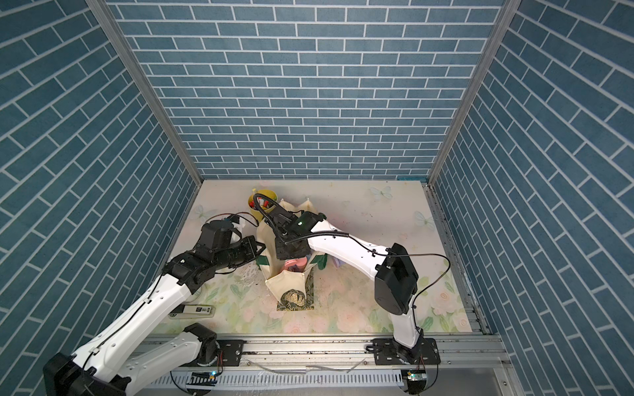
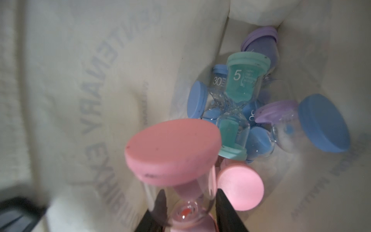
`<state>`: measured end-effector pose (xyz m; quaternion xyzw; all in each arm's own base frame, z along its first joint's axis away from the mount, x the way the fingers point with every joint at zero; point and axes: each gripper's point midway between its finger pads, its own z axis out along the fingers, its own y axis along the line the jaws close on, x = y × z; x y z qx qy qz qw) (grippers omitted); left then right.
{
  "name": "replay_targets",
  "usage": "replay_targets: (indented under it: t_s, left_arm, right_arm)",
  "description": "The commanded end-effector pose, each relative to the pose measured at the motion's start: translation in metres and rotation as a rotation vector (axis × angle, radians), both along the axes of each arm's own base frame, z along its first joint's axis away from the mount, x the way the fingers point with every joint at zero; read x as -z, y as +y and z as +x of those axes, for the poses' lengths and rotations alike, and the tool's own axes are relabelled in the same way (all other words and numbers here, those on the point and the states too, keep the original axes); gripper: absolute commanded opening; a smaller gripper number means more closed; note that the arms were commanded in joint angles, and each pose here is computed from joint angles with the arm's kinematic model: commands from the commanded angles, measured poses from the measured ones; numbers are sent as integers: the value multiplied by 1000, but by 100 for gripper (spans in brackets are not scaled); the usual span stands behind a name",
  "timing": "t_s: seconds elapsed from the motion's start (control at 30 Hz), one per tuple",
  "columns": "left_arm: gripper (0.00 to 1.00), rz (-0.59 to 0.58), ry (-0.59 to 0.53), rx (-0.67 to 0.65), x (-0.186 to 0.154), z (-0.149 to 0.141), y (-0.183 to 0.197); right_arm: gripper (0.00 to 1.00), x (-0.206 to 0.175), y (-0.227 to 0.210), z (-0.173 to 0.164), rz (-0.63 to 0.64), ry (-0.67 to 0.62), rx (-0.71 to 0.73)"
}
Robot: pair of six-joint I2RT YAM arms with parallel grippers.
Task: Put the hourglass into the canvas bag
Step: Place the hourglass in the canvas bag.
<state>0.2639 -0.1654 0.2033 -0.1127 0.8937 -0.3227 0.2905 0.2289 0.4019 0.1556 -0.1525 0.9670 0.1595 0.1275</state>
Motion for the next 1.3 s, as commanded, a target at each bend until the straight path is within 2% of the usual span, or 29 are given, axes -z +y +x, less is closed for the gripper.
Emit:
replay_targets:
  t_s: [0.0,0.03,0.27,0.47,0.63,1.03,1.27]
  left_arm:
    - [0,-2,-46,2,-13,1,1]
    - [0,-1,-45,1,-13,1,1]
    - [0,-1,-38,4,-10,1,0]
    - [0,2,-37,3,-8,1,0]
    - [0,3,-31,7,-6,0,0]
    - [0,4,-26,11,-4,1,-1]
    - [0,5,-26,11,-6,1,-1]
  right_arm:
    - [0,13,4,-3,8,41,39]
    - [0,15,4,-4,5,45,41]
    - [44,5,0,-1,6,15,45]
    - [55,-13,-3,3,10,-26,42]
    - [58,-29,-11,7,5,-73,56]
    - [55,-109,-57,19,26,-292,104]
    - [54,-120,-100,27,5,-343,203]
